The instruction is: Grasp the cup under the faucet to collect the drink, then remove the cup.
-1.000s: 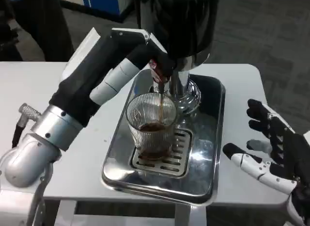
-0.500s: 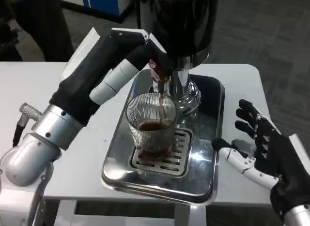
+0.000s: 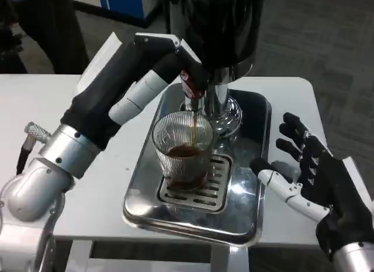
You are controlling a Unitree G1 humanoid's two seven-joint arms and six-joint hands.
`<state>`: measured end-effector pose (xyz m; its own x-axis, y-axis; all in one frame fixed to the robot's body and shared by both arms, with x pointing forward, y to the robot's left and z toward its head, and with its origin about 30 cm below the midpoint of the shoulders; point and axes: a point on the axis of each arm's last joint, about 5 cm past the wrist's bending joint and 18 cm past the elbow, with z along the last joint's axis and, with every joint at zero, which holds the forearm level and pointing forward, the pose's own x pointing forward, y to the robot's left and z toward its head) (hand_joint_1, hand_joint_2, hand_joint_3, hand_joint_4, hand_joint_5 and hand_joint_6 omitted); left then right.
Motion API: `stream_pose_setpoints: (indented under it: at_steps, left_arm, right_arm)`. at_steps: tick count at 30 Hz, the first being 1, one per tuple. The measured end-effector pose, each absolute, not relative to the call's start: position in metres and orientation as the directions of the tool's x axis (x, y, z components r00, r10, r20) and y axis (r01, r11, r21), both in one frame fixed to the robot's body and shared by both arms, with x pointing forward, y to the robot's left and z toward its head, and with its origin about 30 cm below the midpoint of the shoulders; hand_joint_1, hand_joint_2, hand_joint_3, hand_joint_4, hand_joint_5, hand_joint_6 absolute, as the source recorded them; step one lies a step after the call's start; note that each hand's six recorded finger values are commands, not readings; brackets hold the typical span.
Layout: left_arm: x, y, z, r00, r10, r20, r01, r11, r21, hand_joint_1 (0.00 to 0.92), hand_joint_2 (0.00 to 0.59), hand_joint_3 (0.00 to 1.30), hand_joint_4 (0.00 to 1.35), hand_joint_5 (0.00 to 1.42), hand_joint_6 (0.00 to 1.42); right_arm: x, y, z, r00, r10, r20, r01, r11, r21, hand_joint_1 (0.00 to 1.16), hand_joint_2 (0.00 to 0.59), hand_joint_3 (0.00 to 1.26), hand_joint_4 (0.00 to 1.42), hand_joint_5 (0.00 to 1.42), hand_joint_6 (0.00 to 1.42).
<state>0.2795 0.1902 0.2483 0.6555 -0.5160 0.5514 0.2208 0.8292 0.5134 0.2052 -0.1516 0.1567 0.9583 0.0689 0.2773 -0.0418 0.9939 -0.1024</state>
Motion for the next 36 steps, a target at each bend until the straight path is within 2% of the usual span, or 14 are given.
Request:
stream_pose_setpoints:
  at_steps: [8,20,36]
  left_arm:
    - [0.28,0.19,0.248,0.656,-0.516,0.551,0.221,0.829,0.513,0.0,0.069,0.89,0.79,0.58,0.37]
    - [0.279,0.19,0.248,0.656,-0.515,0.551,0.221,0.83,0.513,0.0,0.069,0.89,0.79,0.58,0.36]
    - [0.279,0.19,0.247,0.658,-0.511,0.554,0.217,0.832,0.51,0.0,0.069,0.88,0.79,0.58,0.36]
  right_arm:
    - [0.21,-0.142,0.158,0.952,0.088,0.293,-0.067,0.995,-0.079,0.79,0.2,0.12,0.12,0.17,0.35]
    - [0.213,-0.14,0.16,0.947,0.089,0.307,-0.069,0.995,-0.074,0.79,0.196,0.12,0.12,0.17,0.35]
    - [0.214,-0.125,0.162,0.936,0.149,0.318,-0.133,0.989,-0.07,0.78,0.195,0.11,0.12,0.17,0.35]
